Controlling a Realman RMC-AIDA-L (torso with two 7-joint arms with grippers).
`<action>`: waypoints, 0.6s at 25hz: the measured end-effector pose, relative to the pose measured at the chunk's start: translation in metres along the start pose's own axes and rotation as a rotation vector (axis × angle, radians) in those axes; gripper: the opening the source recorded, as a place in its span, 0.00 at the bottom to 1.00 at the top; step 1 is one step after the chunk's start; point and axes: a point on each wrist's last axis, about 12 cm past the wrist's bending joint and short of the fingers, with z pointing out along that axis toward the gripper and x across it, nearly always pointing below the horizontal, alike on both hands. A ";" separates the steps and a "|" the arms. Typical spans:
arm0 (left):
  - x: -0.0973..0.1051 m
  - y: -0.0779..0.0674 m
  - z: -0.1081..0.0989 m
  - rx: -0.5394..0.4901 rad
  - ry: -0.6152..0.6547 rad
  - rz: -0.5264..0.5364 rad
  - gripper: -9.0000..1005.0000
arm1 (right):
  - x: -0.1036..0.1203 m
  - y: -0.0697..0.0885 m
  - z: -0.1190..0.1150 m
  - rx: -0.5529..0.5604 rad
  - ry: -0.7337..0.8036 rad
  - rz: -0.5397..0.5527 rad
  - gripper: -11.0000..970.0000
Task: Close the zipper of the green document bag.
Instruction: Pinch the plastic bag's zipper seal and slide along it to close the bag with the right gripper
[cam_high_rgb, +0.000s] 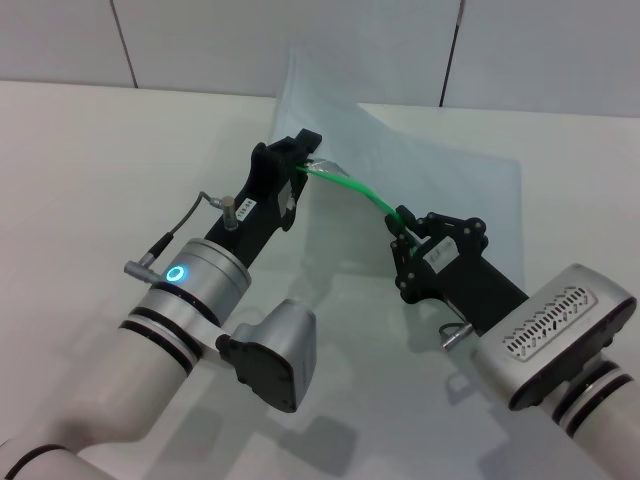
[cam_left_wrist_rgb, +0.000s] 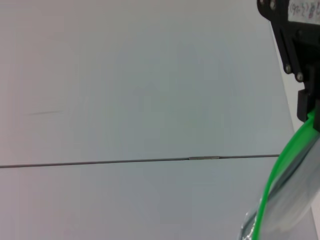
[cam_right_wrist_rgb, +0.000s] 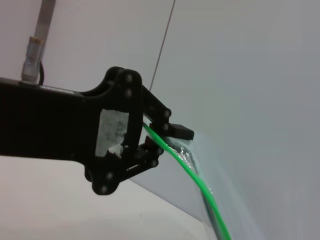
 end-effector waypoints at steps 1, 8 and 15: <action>0.000 0.000 0.000 0.000 0.000 0.000 0.12 | 0.000 0.000 0.000 0.001 0.001 -0.001 0.09; 0.000 0.000 0.000 0.000 0.000 0.000 0.12 | 0.005 -0.004 -0.003 0.021 0.015 0.000 0.09; 0.000 0.000 0.000 0.001 0.001 0.002 0.12 | 0.009 -0.009 -0.006 0.045 0.030 0.002 0.09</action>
